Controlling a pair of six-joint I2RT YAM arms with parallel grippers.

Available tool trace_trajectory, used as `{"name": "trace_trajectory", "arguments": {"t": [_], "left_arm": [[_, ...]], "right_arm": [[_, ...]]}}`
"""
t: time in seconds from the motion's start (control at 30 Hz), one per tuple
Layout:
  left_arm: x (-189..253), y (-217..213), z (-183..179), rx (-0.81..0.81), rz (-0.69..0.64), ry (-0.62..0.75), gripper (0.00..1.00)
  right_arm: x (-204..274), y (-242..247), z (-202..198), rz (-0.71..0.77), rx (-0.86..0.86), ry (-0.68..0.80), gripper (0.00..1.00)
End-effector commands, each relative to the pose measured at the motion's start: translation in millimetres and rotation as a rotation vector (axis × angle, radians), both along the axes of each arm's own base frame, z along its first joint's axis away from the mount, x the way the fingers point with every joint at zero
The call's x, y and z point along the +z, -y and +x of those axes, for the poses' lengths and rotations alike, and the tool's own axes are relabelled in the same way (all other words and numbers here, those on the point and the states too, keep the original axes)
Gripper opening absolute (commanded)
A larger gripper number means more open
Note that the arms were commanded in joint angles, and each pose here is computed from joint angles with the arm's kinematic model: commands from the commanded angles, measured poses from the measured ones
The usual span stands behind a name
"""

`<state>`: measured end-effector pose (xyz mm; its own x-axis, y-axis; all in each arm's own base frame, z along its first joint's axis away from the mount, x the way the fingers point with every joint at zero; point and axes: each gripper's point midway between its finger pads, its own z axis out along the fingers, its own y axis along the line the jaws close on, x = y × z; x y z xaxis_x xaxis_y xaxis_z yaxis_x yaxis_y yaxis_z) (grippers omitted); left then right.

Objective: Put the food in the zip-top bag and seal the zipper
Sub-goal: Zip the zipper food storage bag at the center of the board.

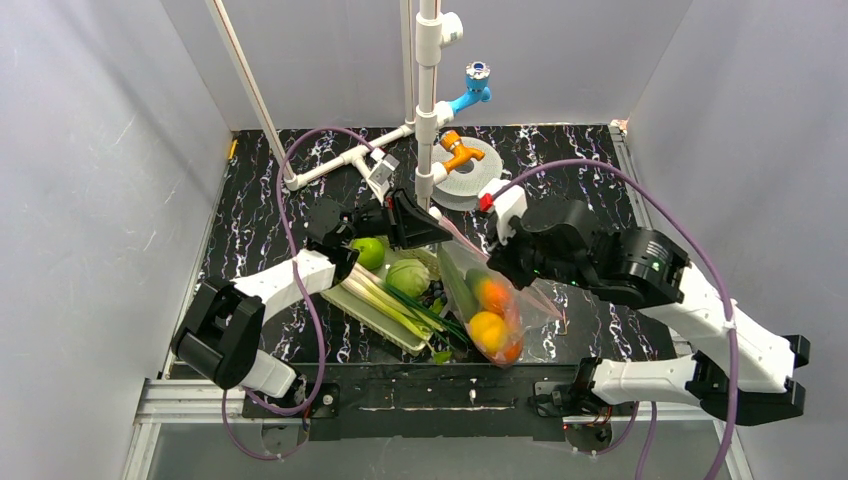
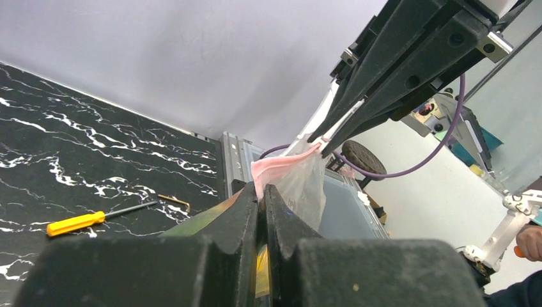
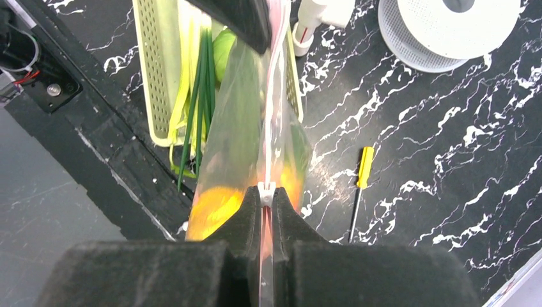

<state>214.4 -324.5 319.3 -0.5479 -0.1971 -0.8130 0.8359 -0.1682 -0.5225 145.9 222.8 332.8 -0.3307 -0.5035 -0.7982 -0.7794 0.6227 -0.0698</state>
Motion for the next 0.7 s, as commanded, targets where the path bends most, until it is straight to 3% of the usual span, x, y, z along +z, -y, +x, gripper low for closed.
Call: {"name": "trace_trajectory", "arguments": {"t": [0.0, 0.67], "left_arm": [[11.8, -14.7, 22.8, 0.134, -0.039, 0.054, 0.00], [-8.0, -18.9, 42.1, 0.209, 0.021, 0.039, 0.00]], "right_arm": [[-5.1, 33.0, -24.2, -0.011, 0.002, -0.066, 0.01], [-14.9, 95.9, -74.0, 0.034, -0.052, -0.221, 0.01]]}}
